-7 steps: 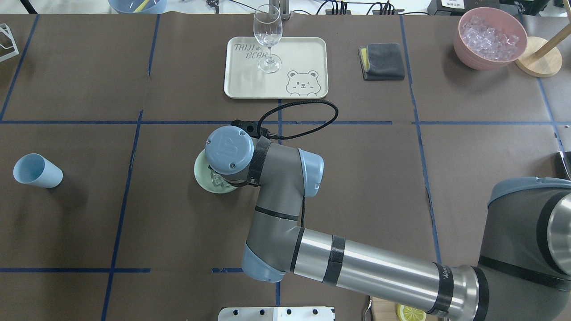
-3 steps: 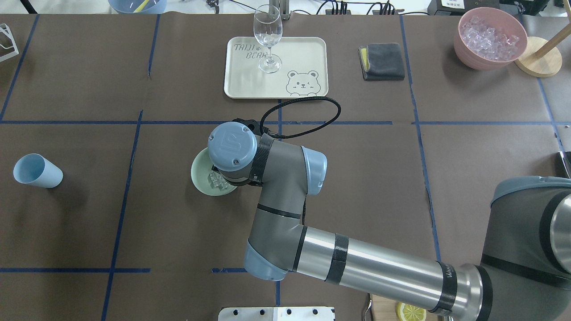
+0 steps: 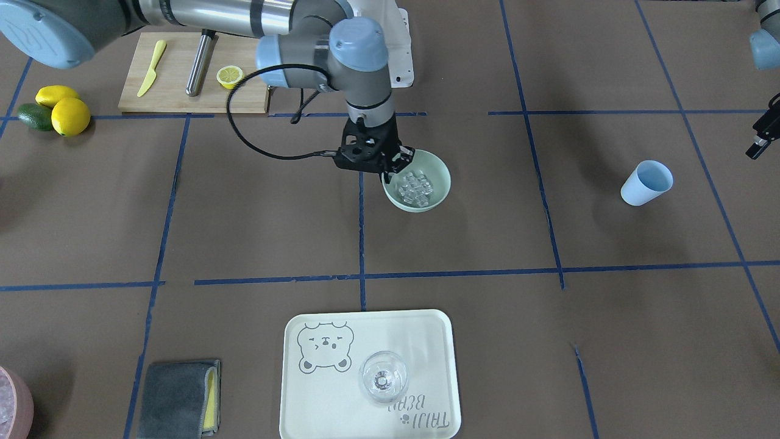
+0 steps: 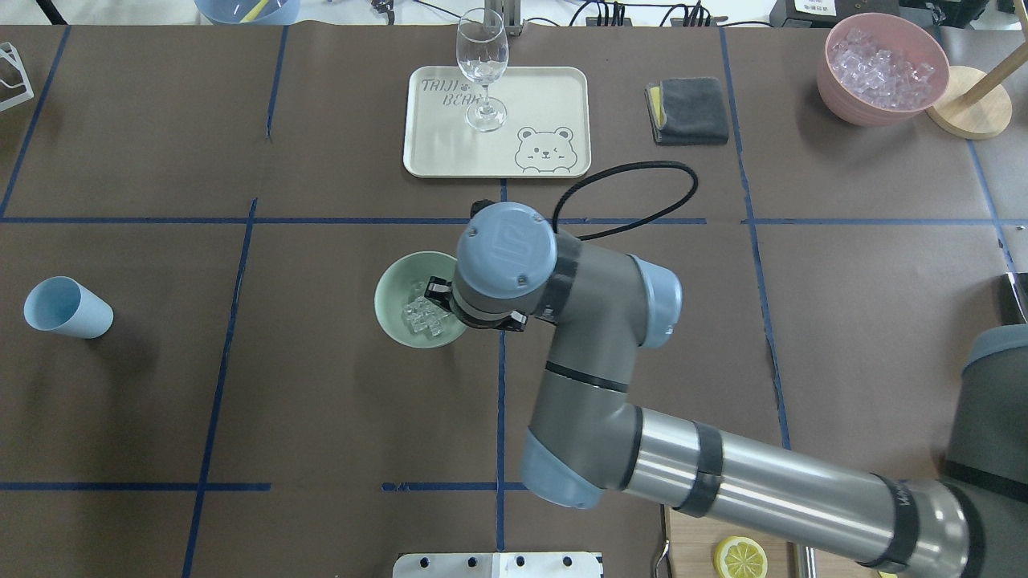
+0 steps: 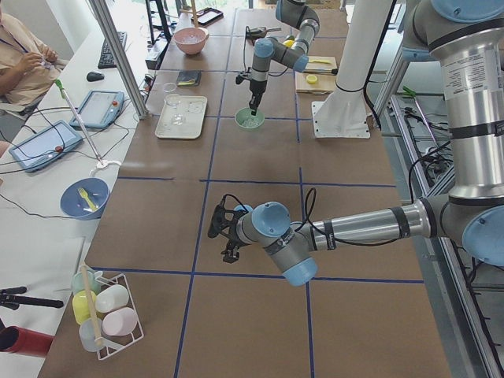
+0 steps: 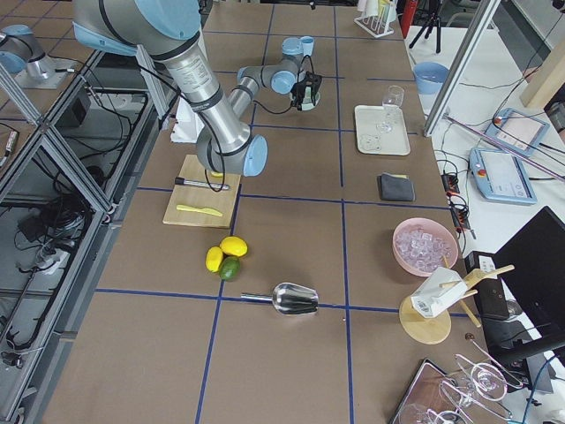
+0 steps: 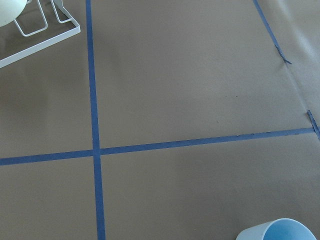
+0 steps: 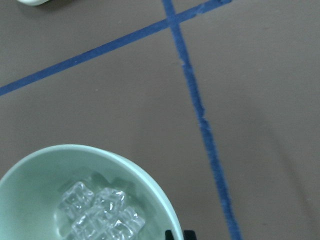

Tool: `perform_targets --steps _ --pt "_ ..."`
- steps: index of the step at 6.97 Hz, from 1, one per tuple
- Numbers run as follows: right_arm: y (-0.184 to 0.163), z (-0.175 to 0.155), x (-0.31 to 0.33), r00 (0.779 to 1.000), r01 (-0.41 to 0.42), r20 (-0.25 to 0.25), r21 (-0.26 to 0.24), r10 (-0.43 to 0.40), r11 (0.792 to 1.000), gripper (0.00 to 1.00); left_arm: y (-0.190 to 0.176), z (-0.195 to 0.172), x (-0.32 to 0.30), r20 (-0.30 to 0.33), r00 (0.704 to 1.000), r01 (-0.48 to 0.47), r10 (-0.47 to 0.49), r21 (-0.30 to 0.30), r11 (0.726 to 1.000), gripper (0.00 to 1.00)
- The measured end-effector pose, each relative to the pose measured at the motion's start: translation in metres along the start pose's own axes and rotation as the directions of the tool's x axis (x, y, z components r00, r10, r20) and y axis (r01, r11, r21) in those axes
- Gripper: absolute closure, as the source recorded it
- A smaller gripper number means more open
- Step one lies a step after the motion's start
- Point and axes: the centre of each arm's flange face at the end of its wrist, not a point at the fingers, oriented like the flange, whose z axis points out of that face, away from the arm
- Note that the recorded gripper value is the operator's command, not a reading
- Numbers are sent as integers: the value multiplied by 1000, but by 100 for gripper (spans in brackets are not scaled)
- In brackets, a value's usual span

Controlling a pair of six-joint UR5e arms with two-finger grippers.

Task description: Pour ice into bowl

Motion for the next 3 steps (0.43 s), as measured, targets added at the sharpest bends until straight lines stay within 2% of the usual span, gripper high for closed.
perform_targets --steps 1,3 --pt "-13 -29 57 1000 10 18 -10 -10 1000 100 0 0 0 0 1000 0 0 0 1000 0" --pt "-47 -69 167 996 87 -9 -12 -87 996 100 0 0 0 -1 1000 -1 1 -1 1000 0"
